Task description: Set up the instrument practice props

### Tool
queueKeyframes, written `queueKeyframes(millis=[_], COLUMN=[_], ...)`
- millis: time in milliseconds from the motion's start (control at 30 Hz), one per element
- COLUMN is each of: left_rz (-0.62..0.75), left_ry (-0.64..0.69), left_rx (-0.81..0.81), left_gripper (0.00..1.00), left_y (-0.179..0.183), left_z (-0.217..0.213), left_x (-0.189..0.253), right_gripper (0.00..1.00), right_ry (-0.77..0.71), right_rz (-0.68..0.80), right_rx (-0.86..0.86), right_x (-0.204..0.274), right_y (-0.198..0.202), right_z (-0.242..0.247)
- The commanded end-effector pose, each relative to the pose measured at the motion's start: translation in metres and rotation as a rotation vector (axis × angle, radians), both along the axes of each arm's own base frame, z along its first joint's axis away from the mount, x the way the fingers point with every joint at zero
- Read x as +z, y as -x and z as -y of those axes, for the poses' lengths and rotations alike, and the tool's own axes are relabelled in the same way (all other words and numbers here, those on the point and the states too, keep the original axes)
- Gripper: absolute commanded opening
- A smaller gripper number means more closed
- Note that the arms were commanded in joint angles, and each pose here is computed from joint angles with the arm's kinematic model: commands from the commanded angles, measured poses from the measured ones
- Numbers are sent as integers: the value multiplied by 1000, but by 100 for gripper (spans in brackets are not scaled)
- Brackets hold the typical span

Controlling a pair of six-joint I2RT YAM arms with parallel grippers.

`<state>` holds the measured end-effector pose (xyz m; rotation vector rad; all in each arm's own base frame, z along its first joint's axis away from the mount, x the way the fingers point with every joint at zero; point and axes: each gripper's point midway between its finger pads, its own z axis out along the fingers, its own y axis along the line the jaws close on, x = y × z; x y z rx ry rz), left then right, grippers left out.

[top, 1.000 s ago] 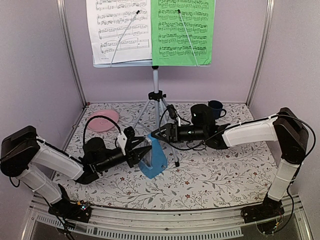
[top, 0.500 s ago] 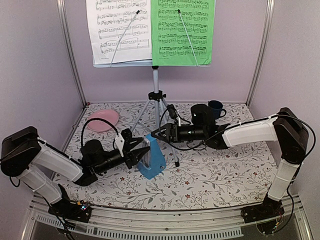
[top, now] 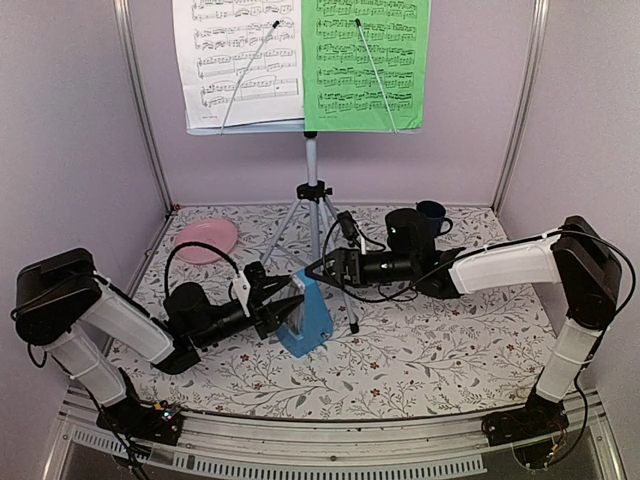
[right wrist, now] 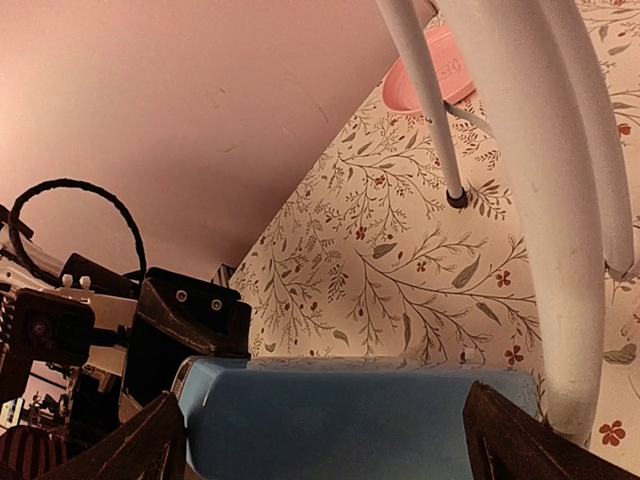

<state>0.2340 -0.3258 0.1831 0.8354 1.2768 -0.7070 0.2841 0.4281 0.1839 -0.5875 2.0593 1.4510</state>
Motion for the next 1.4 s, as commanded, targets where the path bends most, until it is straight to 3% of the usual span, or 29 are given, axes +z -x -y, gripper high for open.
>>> queueKeyframes(millis=[0, 367, 667, 933, 1200, 1367], left_rz=[-16, -19, -13, 15, 43, -42], left_ry=[-66, -57, -50, -63, 39, 26], left_rx=[-22, -8, -4, -20, 29, 112], left_gripper=[24, 24, 24, 26, 25, 25], left_y=[2, 1, 8, 17, 20, 7], left_z=[3, -1, -11, -17, -34, -44], left_x=[-20, -19, -20, -25, 8, 29], right_gripper=[98, 96, 87, 85, 85, 87], right_ry=[-31, -29, 153, 269, 243, 194], right_rz=[-45, -178, -324, -329, -291, -216], right_rx=[16, 31, -101, -164, -114, -50], right_x=[4, -28, -121, -159, -146, -118], right_y=[-1, 1, -10, -27, -25, -20], right_z=[-5, -15, 19, 53, 47, 28])
